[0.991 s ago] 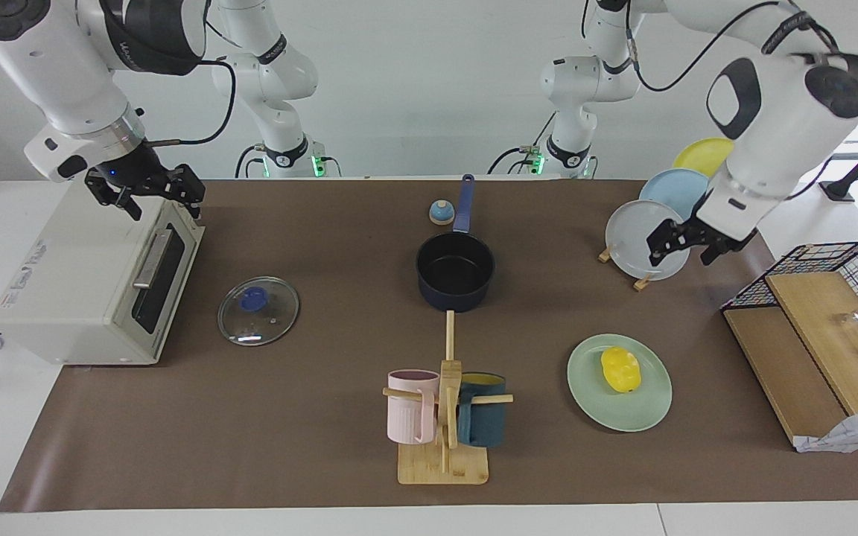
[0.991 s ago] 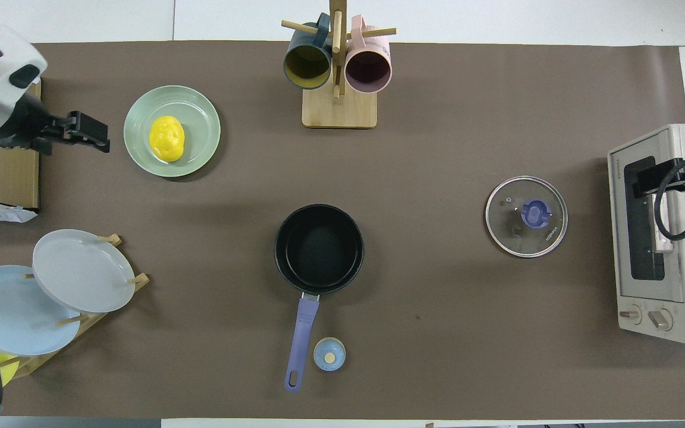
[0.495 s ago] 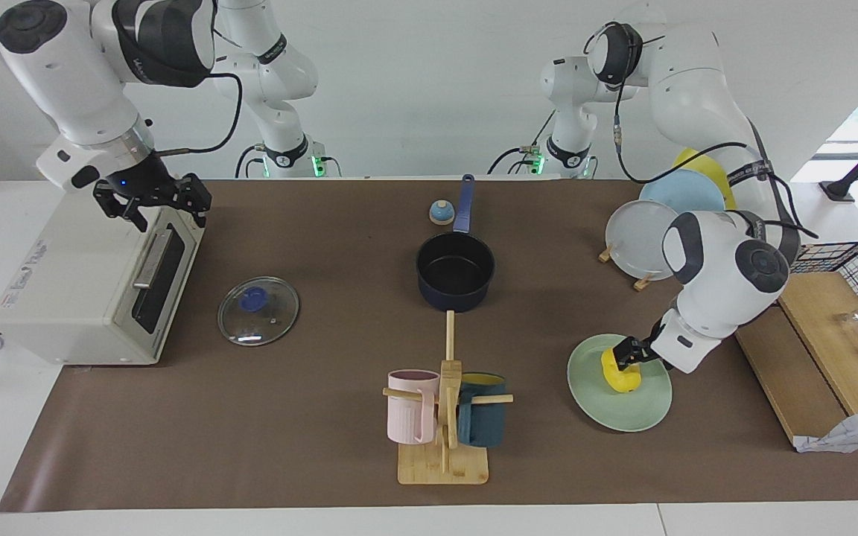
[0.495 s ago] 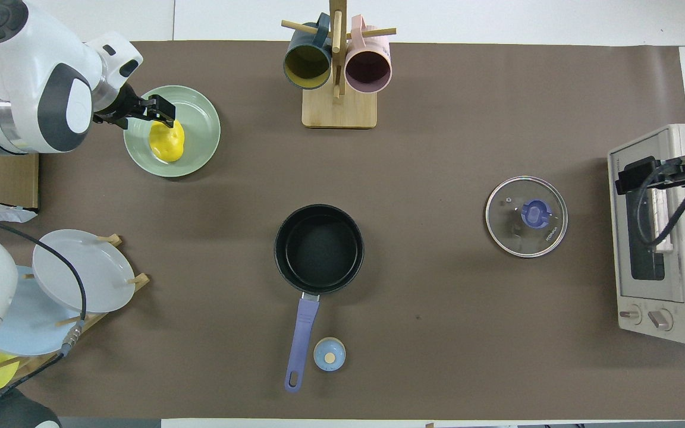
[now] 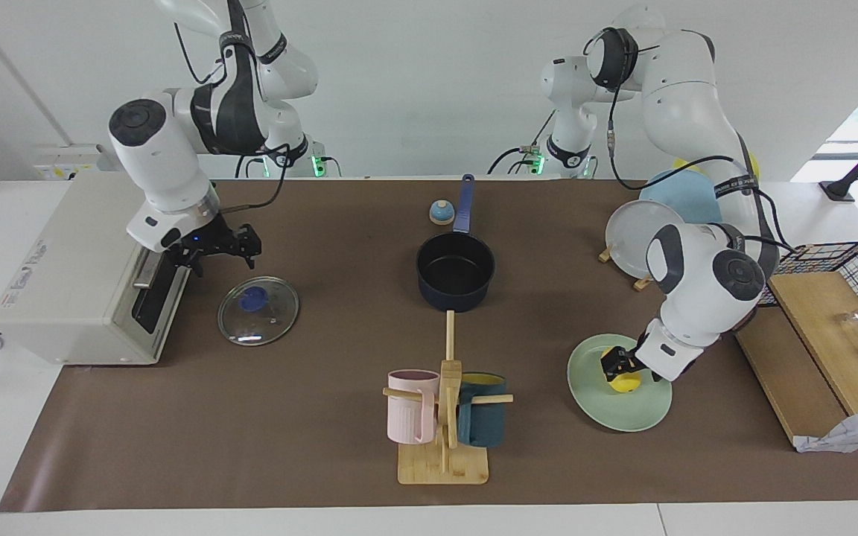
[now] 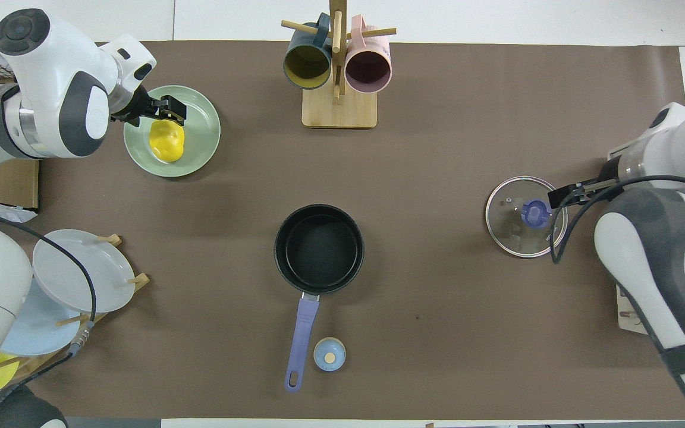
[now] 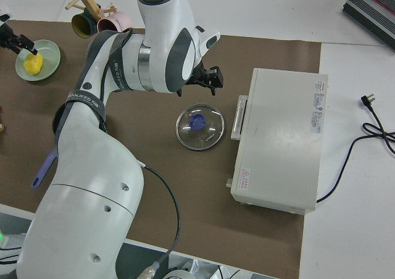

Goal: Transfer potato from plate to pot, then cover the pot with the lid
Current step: 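Carry the potato toward the pot while the right gripper grasps the lid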

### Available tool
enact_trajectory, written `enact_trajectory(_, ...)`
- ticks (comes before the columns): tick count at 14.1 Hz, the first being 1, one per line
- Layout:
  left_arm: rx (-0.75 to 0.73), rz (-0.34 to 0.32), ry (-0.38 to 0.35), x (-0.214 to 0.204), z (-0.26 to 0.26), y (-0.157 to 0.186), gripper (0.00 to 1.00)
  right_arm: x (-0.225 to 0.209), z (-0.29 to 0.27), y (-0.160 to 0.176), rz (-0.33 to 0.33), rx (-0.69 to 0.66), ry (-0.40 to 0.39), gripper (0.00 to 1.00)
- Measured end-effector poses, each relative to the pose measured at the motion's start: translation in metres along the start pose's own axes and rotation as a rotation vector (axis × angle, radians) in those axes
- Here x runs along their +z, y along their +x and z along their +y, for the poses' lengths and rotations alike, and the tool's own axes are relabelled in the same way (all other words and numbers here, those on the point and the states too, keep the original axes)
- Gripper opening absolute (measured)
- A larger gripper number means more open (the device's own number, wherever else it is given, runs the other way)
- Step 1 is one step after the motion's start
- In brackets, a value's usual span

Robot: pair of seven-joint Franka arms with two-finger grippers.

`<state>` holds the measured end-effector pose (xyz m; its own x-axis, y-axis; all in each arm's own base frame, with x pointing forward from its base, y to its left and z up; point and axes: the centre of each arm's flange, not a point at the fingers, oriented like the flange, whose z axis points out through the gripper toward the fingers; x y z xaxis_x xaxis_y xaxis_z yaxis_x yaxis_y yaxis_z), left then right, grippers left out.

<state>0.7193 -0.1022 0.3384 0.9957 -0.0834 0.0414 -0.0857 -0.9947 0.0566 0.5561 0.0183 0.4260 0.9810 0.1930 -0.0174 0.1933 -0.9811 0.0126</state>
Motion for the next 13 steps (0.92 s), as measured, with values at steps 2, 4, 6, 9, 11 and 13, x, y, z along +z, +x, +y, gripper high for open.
enact_trajectory(2,-0.002,-0.005,0.002,0.006,-0.001,-0.002,1.0,0.031,-0.007,0.0,0.006,-0.013,-0.002,1.0)
enact_trajectory(4,0.002,-0.011,0.009,0.01,-0.002,-0.004,1.0,0.056,-0.009,-0.005,0.027,-0.036,-0.005,1.0)
enact_trajectory(6,0.004,-0.006,0.013,0.013,-0.003,-0.006,1.0,0.071,-0.01,-0.01,0.038,-0.055,-0.007,1.0)
enact_trajectory(9,0.004,0.0,0.014,0.013,-0.003,-0.007,0.87,0.083,-0.009,-0.013,0.028,-0.06,-0.005,1.0)
enact_trajectory(11,0.005,0.009,0.013,0.007,-0.002,-0.006,0.63,0.089,-0.008,-0.012,0.023,-0.06,-0.005,1.0)
enact_trajectory(13,-0.008,0.027,0.006,-0.01,0.005,-0.004,0.62,0.094,-0.008,-0.012,0.016,-0.06,-0.004,1.0)
